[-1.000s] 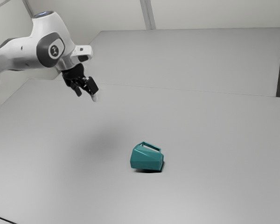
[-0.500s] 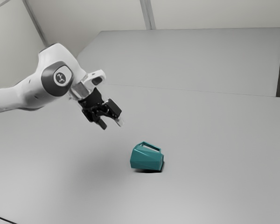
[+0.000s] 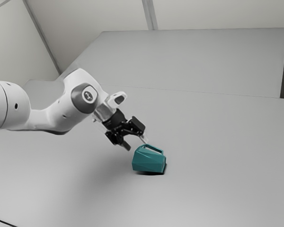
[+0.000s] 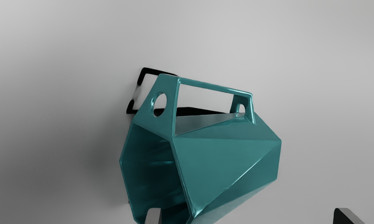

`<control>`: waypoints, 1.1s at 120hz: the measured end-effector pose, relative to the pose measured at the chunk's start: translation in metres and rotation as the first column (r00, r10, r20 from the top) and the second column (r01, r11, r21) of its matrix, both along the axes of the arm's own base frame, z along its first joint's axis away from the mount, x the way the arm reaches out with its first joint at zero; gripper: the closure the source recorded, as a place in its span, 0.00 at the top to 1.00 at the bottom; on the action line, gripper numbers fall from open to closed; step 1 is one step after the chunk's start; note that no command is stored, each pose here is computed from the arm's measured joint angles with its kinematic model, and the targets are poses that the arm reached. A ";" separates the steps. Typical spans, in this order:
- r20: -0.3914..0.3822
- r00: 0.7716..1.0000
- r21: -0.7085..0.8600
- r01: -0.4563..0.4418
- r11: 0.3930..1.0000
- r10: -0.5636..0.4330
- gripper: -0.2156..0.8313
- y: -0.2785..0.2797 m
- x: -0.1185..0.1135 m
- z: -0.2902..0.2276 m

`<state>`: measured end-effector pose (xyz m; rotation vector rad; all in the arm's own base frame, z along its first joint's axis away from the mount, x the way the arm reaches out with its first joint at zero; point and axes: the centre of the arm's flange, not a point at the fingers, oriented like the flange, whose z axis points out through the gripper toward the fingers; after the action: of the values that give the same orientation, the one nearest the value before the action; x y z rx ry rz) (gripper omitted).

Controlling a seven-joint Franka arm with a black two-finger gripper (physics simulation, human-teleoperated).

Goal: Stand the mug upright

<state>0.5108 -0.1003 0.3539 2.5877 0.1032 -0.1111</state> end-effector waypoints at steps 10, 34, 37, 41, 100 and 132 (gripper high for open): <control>-0.009 1.000 -0.011 -0.012 1.000 0.012 0.79 0.001 0.001 -0.008; -0.026 0.996 -0.036 -0.081 0.996 0.080 0.79 0.026 0.007 -0.024; -0.027 0.996 -0.042 -0.082 0.996 0.080 0.79 0.025 0.007 -0.026; -0.027 0.997 -0.049 -0.077 0.996 0.076 0.79 0.021 0.007 -0.027; -0.041 0.997 -0.100 -0.070 0.993 0.066 0.77 0.001 0.007 -0.054; -0.021 0.998 -0.126 -0.061 0.990 0.059 0.44 -0.007 0.008 -0.054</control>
<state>0.5189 -0.1069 0.2999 2.4550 0.1742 -0.1146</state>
